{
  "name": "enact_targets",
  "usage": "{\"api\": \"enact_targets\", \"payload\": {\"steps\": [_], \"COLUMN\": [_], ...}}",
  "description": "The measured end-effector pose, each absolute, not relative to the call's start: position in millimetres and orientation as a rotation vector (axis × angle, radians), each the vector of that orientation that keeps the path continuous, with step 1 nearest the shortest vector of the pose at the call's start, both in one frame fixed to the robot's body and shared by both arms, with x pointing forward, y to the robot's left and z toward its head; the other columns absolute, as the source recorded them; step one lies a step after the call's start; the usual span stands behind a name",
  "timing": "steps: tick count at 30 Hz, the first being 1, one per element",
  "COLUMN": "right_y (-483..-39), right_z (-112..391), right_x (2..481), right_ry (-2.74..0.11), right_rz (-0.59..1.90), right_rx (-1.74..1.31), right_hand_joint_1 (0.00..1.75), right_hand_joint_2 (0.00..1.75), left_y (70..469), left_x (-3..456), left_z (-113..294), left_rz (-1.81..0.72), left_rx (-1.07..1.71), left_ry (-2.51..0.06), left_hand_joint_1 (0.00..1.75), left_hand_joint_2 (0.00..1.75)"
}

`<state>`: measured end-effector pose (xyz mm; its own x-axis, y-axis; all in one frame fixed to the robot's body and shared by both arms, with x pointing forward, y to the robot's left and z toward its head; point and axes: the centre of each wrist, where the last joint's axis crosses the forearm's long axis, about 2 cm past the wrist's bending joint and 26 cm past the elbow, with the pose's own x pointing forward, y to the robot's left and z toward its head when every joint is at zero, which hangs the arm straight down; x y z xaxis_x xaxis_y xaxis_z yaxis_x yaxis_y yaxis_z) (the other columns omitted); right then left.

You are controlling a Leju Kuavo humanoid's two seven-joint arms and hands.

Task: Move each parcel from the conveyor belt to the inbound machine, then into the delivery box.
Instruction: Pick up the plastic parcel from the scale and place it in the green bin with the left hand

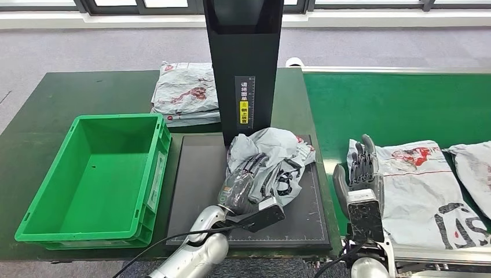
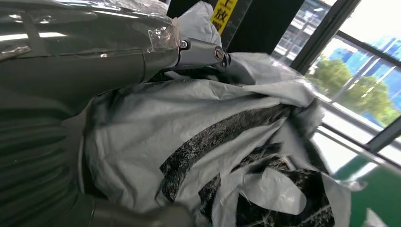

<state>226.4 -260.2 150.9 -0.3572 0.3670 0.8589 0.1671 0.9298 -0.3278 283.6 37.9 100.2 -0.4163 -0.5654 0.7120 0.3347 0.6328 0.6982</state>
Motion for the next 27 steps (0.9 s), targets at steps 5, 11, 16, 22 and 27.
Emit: {"api": "enact_targets", "payload": {"steps": [5, 11, 16, 22, 27], "right_y": [-259.7, -259.5, -259.3, -258.9, -258.2], "right_z": [149.5, 147.9, 146.7, 145.5, 143.5], "right_x": [233.2, 236.0, 236.8, 239.5, 242.8], "right_ry": [-1.94, -1.935, -1.93, -1.934, -1.934], "right_rz": [0.215, 0.217, 0.219, 0.217, 0.213], "right_rx": [-0.379, -0.378, -0.377, -0.354, -0.32], "right_hand_joint_1": [0.0, 0.0, 0.0, 0.0, 0.0], "right_hand_joint_2": [1.75, 1.75, 1.75, 1.75, 1.75], "left_y": [30.3, 28.9, 30.0, 30.2, 32.9], "left_x": [287.6, 290.3, 291.3, 293.2, 296.0], "left_z": [95.6, 93.4, 91.7, 90.6, 87.8], "left_rz": [-1.055, -1.096, -1.109, -1.125, -1.129], "left_rx": [0.224, 0.236, 0.242, 0.268, 0.308], "left_ry": [-1.681, -1.661, -1.651, -1.601, -1.565], "left_hand_joint_1": [1.75, 1.75, 1.75, 1.73, 1.75], "left_hand_joint_2": [1.75, 1.75, 1.75, 1.75, 1.75]}}
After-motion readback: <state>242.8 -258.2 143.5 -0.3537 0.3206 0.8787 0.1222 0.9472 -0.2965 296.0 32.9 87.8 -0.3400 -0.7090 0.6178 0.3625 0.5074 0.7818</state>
